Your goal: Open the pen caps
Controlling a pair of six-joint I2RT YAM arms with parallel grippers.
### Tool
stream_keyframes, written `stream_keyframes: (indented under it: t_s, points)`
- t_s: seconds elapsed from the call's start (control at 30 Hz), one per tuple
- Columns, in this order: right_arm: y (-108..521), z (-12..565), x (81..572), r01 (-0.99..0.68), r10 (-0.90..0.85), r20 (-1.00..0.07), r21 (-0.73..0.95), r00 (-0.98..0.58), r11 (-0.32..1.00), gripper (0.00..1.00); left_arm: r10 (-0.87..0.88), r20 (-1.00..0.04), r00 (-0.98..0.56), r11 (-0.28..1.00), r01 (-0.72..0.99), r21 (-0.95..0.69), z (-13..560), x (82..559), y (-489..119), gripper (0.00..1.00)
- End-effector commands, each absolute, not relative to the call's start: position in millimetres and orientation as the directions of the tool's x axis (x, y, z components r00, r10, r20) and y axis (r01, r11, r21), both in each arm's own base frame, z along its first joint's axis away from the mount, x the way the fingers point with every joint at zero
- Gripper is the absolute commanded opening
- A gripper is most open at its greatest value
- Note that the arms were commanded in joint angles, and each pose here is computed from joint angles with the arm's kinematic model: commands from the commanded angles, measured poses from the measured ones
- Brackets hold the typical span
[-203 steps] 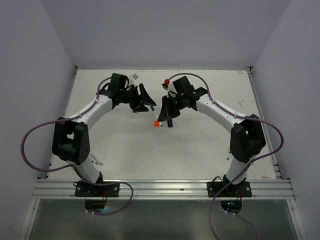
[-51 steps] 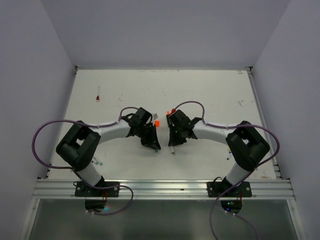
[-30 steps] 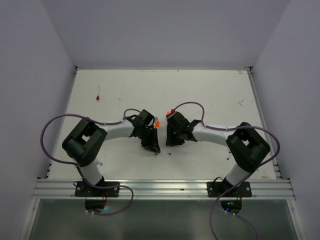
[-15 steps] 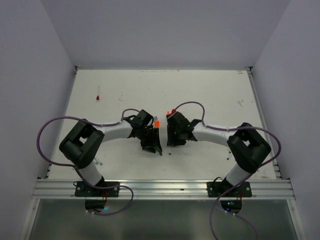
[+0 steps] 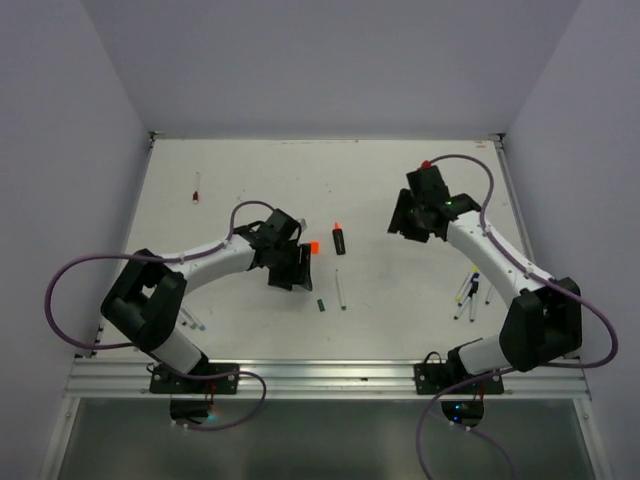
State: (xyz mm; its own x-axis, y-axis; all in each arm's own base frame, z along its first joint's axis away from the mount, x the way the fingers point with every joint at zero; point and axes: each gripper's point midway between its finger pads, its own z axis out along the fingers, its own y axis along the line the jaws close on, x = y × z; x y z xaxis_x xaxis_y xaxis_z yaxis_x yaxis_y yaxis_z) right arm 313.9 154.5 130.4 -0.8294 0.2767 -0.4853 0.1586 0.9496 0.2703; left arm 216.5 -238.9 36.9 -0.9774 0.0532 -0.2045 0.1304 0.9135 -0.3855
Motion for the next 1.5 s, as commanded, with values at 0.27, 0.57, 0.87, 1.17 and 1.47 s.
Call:
stream_keyframes:
  t_s: [0.27,0.57,0.87,1.17,1.47]
  points:
    - [-20,115,316,0.554,0.556,-0.401,0.133,-0.728,0.822,0.47,0.098,-0.455,-0.885,0.853,0.31,-0.42,98,259,-259,0.61]
    - [-36,87,287,0.595,0.58,-0.348,0.076,-0.736,0.8,0.4,0.133,-0.454,-0.881,0.826,0.352,-0.44,97,259,-259,0.61]
    - [-50,64,264,0.624,0.601,-0.293,0.016,-0.744,0.781,0.38,0.106,-0.434,-0.895,0.82,0.326,-0.471,92,260,-254,0.61]
    - [-63,44,245,0.633,0.609,-0.254,-0.021,-0.752,0.774,0.36,0.091,-0.412,-0.907,0.816,0.305,-0.492,88,256,-253,0.61]
    - [-62,29,244,0.616,0.601,-0.224,0.006,-0.767,0.788,0.35,0.092,-0.403,-0.911,0.817,0.301,-0.493,89,258,-254,0.61]
